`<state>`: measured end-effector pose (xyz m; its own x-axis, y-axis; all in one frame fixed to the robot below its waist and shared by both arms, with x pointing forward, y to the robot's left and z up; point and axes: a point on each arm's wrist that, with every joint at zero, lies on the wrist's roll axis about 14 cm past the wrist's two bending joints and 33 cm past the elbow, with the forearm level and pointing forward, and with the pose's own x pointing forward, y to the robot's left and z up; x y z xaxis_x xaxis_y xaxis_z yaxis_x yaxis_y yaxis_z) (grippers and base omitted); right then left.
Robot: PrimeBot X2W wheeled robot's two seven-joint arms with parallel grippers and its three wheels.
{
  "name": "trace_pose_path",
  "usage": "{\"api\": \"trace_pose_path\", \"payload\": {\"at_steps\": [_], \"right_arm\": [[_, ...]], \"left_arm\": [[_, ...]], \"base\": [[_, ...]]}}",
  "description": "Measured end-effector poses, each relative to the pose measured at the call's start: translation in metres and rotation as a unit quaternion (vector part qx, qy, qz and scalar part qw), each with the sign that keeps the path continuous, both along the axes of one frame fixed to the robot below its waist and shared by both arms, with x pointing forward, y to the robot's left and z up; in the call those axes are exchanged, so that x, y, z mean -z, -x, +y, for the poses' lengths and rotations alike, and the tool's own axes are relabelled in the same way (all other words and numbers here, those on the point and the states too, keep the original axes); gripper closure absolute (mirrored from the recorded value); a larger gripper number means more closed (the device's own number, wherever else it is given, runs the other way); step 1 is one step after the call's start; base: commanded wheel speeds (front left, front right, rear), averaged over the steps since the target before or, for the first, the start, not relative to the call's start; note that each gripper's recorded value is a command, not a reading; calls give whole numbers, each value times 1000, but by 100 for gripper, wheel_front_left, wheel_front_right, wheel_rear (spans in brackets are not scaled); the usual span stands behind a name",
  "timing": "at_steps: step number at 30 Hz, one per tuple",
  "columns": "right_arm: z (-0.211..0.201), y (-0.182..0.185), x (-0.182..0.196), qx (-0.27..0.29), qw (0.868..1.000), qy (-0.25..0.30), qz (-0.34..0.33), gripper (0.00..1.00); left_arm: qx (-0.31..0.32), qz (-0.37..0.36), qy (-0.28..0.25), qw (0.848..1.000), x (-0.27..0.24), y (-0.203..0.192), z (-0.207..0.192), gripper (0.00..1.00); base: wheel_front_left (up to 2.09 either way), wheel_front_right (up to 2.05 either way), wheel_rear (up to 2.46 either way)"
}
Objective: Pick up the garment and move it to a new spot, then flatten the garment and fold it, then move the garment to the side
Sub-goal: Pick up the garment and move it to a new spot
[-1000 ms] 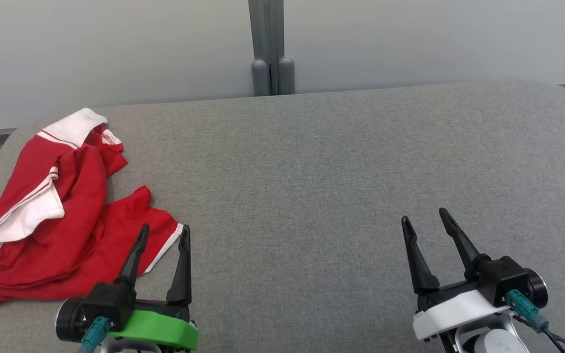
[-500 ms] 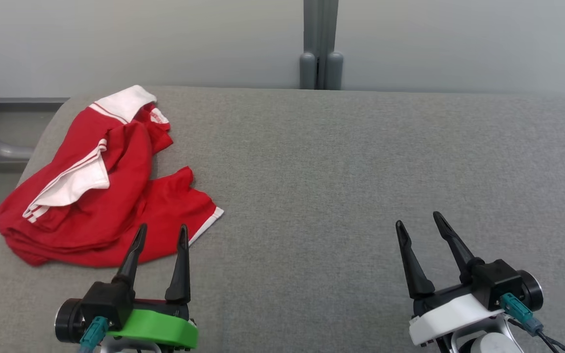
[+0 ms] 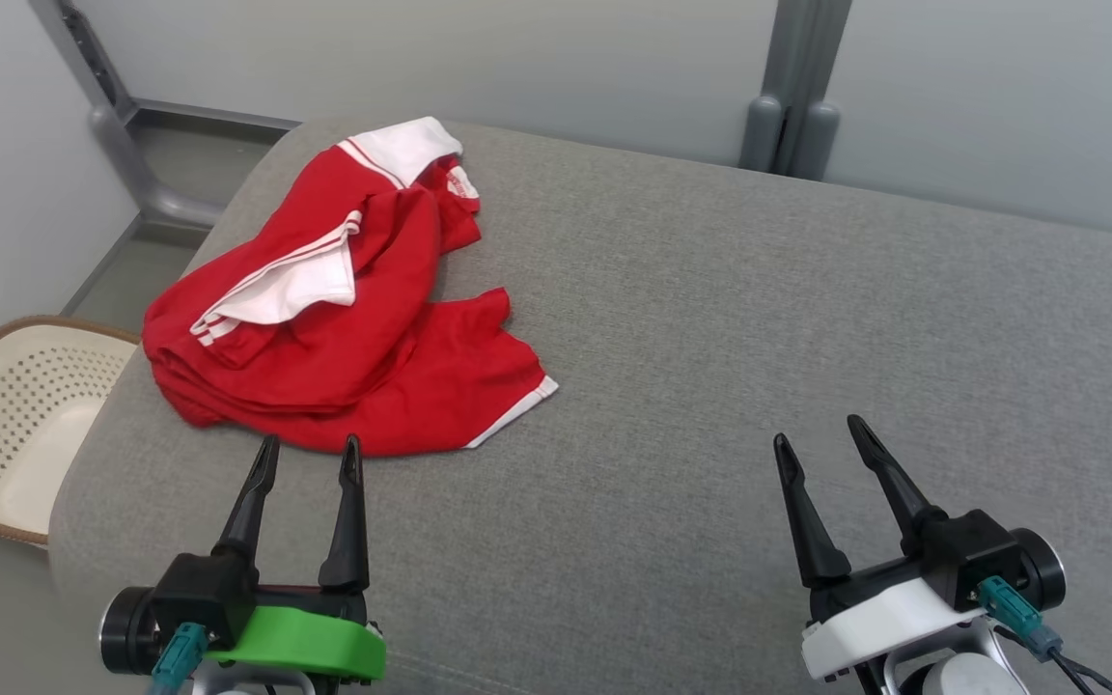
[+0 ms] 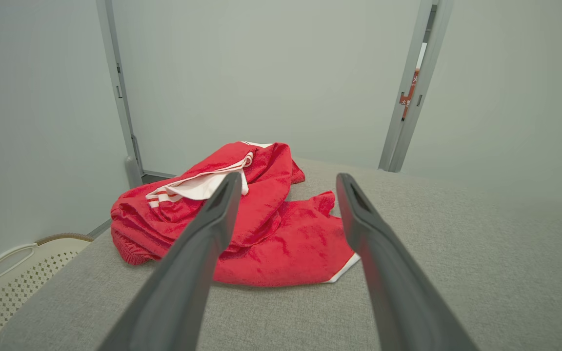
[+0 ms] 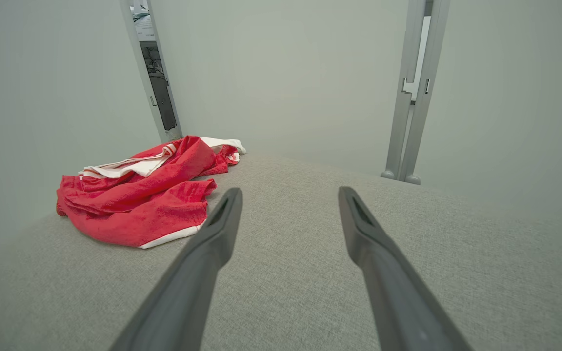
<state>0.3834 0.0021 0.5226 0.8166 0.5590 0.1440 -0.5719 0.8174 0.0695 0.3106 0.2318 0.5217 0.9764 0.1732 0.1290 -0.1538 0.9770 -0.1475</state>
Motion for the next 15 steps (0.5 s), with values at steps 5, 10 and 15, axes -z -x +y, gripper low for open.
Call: {"api": "trace_pose_path", "payload": {"at_steps": [5,10,15], "right_arm": [[20,1,2,-29,1000,0,3,0],[38,3,2,-57,998,0,3,0],[50,8,4,-76,997,2,5,0]], "left_arm": [[-31,1,-2,1000,0,14,15,0],[-61,1,-3,998,-1,28,30,0],[-86,-1,-5,996,-2,41,41,0]], "base": [[0,0,0],[0,0,0],[0,0,0]]}}
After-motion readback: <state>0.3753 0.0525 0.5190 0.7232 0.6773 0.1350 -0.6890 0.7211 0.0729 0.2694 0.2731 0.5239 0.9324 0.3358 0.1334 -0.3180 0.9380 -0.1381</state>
